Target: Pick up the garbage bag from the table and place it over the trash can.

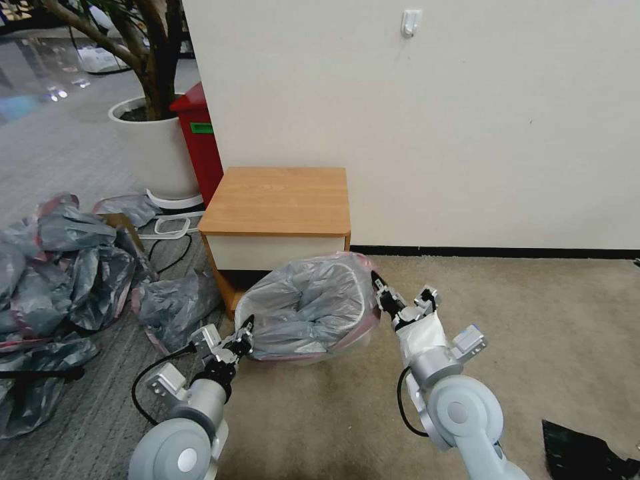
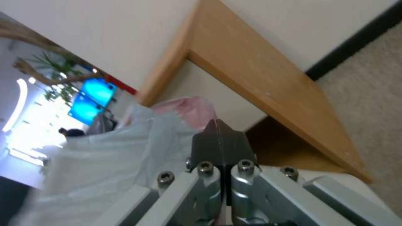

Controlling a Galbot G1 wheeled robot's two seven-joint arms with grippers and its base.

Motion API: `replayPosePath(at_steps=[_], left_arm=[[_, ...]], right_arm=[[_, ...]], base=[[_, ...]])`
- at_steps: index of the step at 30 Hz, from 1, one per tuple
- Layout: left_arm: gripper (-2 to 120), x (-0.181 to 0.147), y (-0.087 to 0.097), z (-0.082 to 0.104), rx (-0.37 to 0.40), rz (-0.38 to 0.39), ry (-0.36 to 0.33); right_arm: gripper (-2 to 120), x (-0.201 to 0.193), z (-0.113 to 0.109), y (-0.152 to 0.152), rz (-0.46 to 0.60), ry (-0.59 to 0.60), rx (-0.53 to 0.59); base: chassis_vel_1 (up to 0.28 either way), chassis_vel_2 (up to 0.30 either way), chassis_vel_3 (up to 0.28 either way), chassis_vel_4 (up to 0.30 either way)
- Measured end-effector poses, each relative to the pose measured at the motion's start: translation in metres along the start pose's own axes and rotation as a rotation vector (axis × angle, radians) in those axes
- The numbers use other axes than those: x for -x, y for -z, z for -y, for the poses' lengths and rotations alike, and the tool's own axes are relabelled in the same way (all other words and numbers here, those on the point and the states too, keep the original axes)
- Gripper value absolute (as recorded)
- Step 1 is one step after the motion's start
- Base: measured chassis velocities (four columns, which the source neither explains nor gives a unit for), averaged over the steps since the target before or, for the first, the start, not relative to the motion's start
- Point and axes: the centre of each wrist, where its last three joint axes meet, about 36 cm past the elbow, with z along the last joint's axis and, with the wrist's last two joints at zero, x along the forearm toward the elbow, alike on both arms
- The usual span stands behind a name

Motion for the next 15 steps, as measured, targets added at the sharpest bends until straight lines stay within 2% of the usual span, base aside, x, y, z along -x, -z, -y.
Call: replayPosePath(at_steps=[5,15], left_arm=[[6,0.000,0.002,0.002,-0.017,0.001,-0.015],[6,-0.002,0.004,0.006,-0.023,0.001,-0.031]], right_arm=[[0,0.008,0.020,-0.007,-0.059,-0.049,-0.032],[0,0.020,0.045,-0.019,-0.085,-0.098,-0.050]], base=[[0.000,0.000,0.000,0.000],[0.000,0.000,0.000,0.000]])
